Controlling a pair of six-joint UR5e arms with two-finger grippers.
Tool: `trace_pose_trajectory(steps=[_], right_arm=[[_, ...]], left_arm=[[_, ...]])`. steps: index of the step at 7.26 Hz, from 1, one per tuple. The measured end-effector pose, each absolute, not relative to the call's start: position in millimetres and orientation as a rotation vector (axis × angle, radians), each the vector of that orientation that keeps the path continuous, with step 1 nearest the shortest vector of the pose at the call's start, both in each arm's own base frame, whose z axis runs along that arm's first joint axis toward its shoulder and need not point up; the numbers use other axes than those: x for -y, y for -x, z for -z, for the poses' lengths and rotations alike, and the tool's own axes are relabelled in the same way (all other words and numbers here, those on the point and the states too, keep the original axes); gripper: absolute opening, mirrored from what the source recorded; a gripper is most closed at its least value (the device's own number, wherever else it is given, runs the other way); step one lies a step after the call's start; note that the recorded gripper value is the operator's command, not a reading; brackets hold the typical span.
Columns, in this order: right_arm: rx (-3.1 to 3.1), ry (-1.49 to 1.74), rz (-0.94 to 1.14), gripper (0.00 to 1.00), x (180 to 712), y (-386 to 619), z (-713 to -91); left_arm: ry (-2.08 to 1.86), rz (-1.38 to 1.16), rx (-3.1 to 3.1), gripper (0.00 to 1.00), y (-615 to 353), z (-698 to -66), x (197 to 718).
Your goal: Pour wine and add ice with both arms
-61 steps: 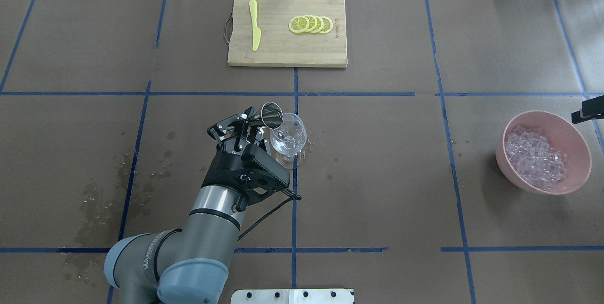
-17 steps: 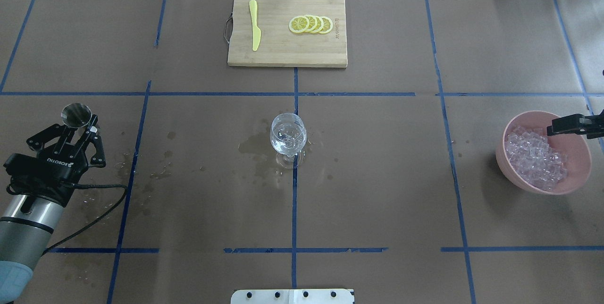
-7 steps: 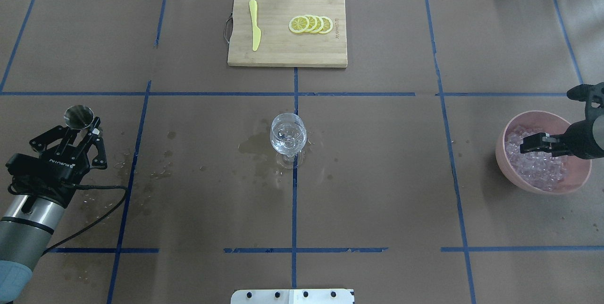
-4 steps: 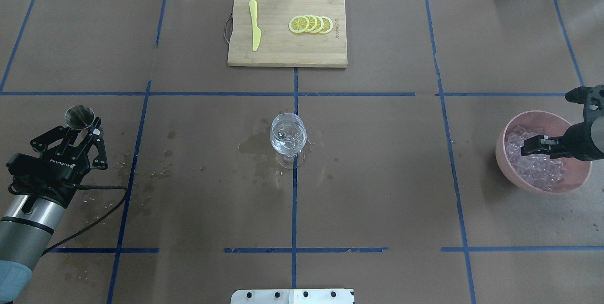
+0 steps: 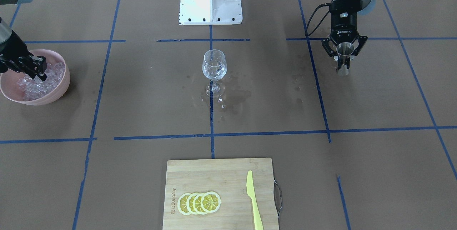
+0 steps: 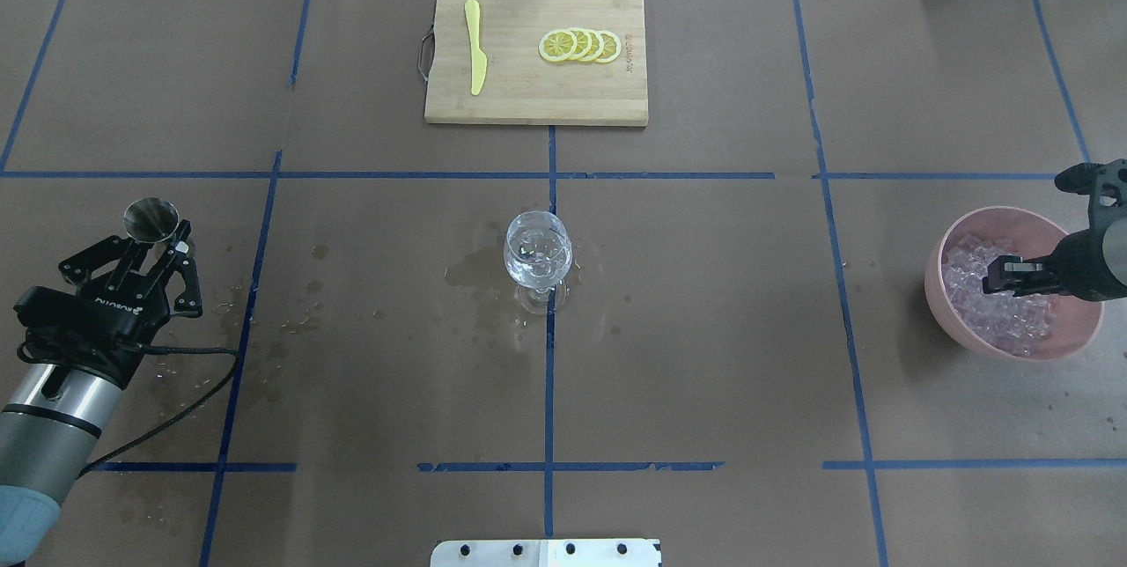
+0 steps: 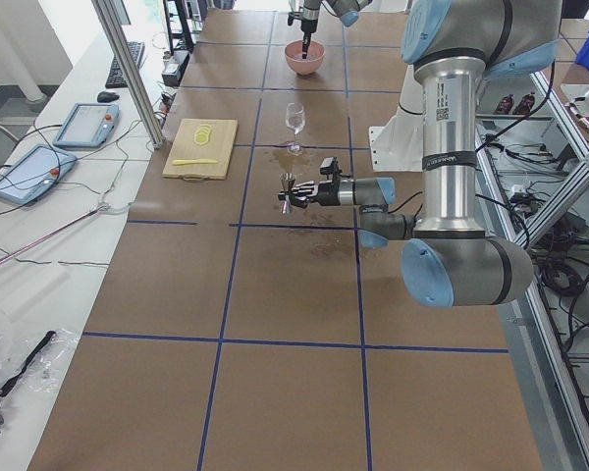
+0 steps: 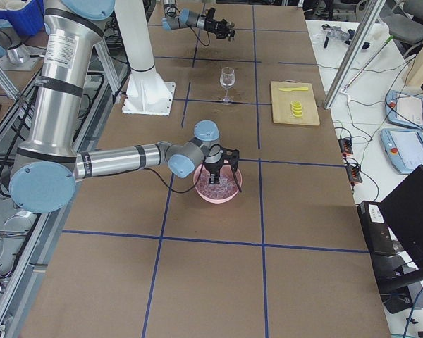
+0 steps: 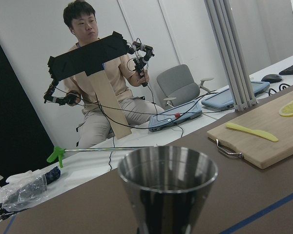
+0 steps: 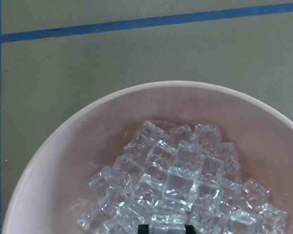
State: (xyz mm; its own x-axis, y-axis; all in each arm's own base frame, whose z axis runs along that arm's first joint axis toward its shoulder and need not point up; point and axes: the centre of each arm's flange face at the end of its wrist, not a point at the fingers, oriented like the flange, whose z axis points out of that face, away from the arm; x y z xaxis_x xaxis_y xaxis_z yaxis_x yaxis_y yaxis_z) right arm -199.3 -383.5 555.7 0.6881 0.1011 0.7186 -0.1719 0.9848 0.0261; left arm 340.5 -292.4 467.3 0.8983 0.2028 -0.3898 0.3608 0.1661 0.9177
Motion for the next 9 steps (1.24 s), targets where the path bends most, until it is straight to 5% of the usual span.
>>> trace_pose_trajectory(steps=[1, 9], right_arm=[[0.797, -0.094, -0.153, 0.00, 382.9, 198.2, -555.9], [0.907, -0.183, -0.193, 0.00, 383.3, 149.2, -487.0]], left_arm=[[-1.416, 0.118, -0.482, 0.00, -340.7, -467.3, 292.2], [-1.274, 0.273, -0.706, 0.00, -360.6, -499.4, 284.9]])
